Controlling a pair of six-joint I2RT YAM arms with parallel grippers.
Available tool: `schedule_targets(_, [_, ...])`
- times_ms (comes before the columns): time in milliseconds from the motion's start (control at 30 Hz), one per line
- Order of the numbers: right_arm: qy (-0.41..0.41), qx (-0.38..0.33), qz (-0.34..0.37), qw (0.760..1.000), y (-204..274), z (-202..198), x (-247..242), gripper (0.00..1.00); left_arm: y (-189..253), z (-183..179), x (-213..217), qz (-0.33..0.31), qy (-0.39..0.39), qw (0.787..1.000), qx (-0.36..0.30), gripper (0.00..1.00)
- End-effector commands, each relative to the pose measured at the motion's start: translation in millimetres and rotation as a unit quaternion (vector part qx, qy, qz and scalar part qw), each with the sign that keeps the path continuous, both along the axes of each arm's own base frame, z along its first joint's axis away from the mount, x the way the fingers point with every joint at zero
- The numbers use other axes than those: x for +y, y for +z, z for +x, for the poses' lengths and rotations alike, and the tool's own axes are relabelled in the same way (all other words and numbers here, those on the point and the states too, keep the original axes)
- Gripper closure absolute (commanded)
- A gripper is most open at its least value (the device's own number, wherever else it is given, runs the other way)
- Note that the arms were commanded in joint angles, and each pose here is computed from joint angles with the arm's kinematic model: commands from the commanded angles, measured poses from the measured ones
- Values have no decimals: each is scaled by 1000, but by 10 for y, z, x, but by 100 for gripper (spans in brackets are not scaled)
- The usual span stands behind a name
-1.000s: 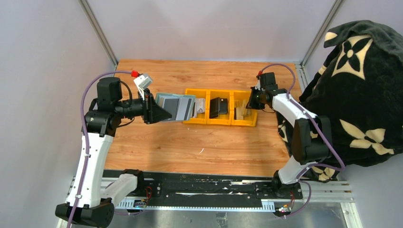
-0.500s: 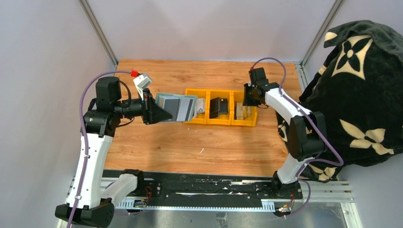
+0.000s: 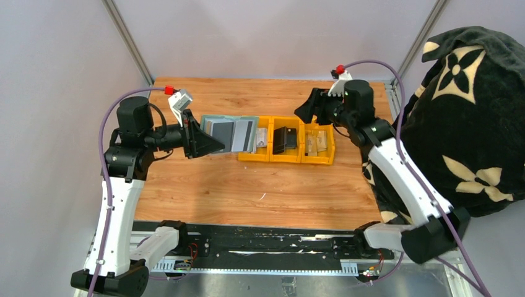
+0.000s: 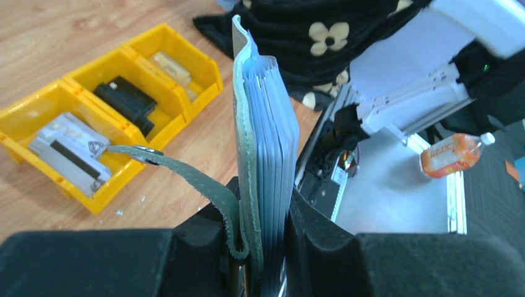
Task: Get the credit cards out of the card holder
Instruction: Place the credit card in the storage box, then remove the credit card from the card holder.
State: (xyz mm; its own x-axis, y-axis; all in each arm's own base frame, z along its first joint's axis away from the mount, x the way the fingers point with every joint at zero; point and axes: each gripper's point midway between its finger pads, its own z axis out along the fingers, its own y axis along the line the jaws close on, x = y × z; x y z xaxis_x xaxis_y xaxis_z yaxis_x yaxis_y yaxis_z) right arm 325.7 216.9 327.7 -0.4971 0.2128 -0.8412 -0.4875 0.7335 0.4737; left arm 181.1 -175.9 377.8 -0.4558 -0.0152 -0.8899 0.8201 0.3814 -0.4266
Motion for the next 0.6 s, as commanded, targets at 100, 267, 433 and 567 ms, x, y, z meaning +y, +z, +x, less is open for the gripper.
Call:
schedule_targets(100, [284, -70, 244, 925, 829, -1140, 799, 25, 528, -49, -66, -94, 9, 994, -57, 90])
schedule_targets(267, [345, -87, 299, 886, 1032, -1492, 1066, 24, 579, -46, -85, -121, 9, 992, -32, 92])
schedule_targets(433, [366, -86, 341, 862, 1151, -1564, 1245, 28, 595, -88, -87, -129, 8, 991, -27, 92])
schedule_targets(567, [363, -83, 354, 858, 1176, -1524, 1304, 59, 540, -121, -88, -129, 7, 991, -20, 92])
